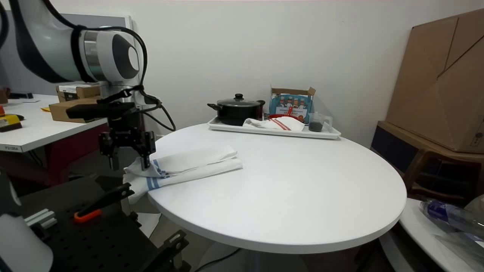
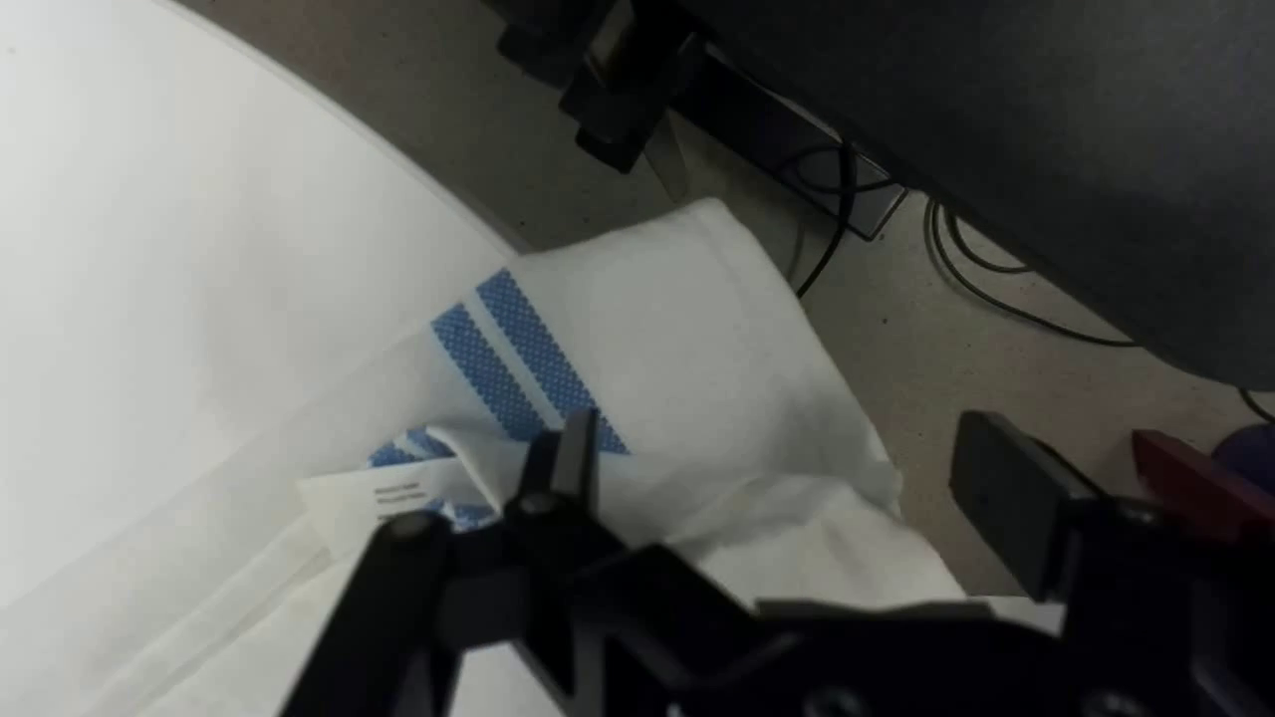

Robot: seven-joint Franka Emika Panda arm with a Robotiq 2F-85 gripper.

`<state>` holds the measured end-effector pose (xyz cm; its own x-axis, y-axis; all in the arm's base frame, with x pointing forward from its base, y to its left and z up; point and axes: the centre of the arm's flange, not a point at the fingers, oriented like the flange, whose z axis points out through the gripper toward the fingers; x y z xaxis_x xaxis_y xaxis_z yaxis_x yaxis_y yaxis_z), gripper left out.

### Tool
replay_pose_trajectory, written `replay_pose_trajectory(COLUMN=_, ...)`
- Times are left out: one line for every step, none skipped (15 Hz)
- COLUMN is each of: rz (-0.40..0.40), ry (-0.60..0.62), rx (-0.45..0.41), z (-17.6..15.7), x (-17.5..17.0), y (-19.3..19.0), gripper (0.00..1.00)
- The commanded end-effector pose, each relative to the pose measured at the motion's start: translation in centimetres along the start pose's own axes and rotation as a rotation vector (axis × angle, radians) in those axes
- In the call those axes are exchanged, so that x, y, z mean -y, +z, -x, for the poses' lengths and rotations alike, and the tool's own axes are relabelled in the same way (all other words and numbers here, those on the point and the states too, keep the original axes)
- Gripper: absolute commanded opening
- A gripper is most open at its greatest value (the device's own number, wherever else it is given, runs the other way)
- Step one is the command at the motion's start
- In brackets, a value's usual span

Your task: Fold the towel on the table

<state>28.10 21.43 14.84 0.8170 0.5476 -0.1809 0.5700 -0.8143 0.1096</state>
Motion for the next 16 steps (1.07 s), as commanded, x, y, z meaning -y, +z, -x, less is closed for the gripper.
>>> replay_pose_trajectory(rz=-0.007, ry=0.012, rx=0.039, z=1.9, x=0.4, y=-0.5, gripper=1.00)
replay_pose_trajectory(rz=-0.018, ry=0.015, rx=0.047, z=2.1, x=0.6, y=-0.7, gripper=1.00)
replay_pose_trajectory(rz=-0.029, ry=0.023, rx=0.057, z=2.1, x=0.7, y=-0.9, gripper=1.00)
replay_pose_trajectory(rz=-0.037, ry=0.034, rx=0.058, z=2.1, x=0.8, y=-1.2, gripper=1.00)
replay_pose_trajectory(rz=-0.042, ry=0.043, rx=0.055, z=1.9, x=0.7, y=-1.5, gripper=1.00)
replay_pose_trajectory(rz=-0.027, ry=0.051, rx=0.045, z=1.5, x=0.3, y=-1.8, gripper=1.00)
replay_pose_trajectory(rz=-0.011, ry=0.049, rx=0.046, z=1.1, x=-0.2, y=-2.2, gripper=1.00)
replay_pose_trajectory(rz=-0.004, ry=0.053, rx=0.045, z=0.9, x=-0.8, y=-2.8, gripper=1.00)
replay_pose_trajectory(rz=0.005, ry=0.059, rx=0.049, z=0.9, x=-1.5, y=-3.5, gripper=1.00)
replay_pose_trajectory(rz=0.016, ry=0.060, rx=0.058, z=1.0, x=-2.2, y=-4.6, gripper=1.00)
replay_pose_trajectory(rz=0.019, ry=0.053, rx=0.067, z=1.1, x=-2.8, y=-5.5, gripper=1.00)
replay_pose_trajectory(rz=0.032, ry=0.050, rx=0.071, z=1.2, x=-3.4, y=-6.5, gripper=1.00)
replay_pose_trajectory(rz=0.045, ry=0.049, rx=0.074, z=1.3, x=-4.1, y=-7.5, gripper=1.00)
replay_pose_trajectory(rz=0.050, ry=0.058, rx=0.068, z=1.3, x=-4.9, y=-8.3, gripper=1.00)
replay_pose_trajectory(rz=0.061, ry=0.077, rx=0.054, z=1.1, x=-5.7, y=-9.0, gripper=1.00)
replay_pose_trajectory(rz=0.068, ry=0.090, rx=0.048, z=0.8, x=-6.5, y=-9.6, gripper=1.00)
